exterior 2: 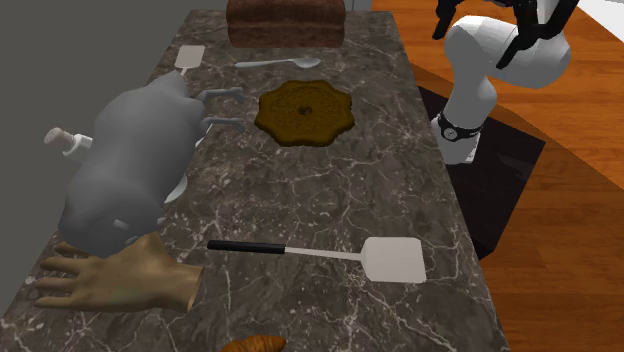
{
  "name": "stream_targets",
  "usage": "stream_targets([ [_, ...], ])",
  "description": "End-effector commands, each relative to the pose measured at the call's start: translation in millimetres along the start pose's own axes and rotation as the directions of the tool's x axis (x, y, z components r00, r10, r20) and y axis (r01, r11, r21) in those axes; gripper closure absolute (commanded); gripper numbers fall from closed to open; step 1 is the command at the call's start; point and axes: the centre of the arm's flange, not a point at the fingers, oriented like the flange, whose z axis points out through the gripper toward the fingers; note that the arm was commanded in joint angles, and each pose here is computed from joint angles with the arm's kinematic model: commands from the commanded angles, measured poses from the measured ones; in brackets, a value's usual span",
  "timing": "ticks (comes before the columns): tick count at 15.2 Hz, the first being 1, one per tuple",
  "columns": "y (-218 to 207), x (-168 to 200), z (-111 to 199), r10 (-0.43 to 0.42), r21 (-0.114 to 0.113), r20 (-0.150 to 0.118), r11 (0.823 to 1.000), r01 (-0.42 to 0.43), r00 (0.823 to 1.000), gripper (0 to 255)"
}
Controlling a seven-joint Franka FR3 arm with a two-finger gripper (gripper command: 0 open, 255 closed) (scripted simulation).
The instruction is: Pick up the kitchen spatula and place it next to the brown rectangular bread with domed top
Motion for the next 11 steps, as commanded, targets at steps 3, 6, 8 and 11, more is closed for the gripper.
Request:
stream_targets([
  [3,-12,22,11,0.064,-0.007,0.005,0.998,-0.064,0.998,0],
  [6,-27,56,29,0.159,-0.018,0.013,0.987,-0.159,0.987,0],
  [8,-36,80,41,0.221,-0.025,0.017,0.975,-0.221,0.975,0],
  [11,-45,115,59,0.314,-0.037,0.023,0.949,-0.313,0.949,0],
])
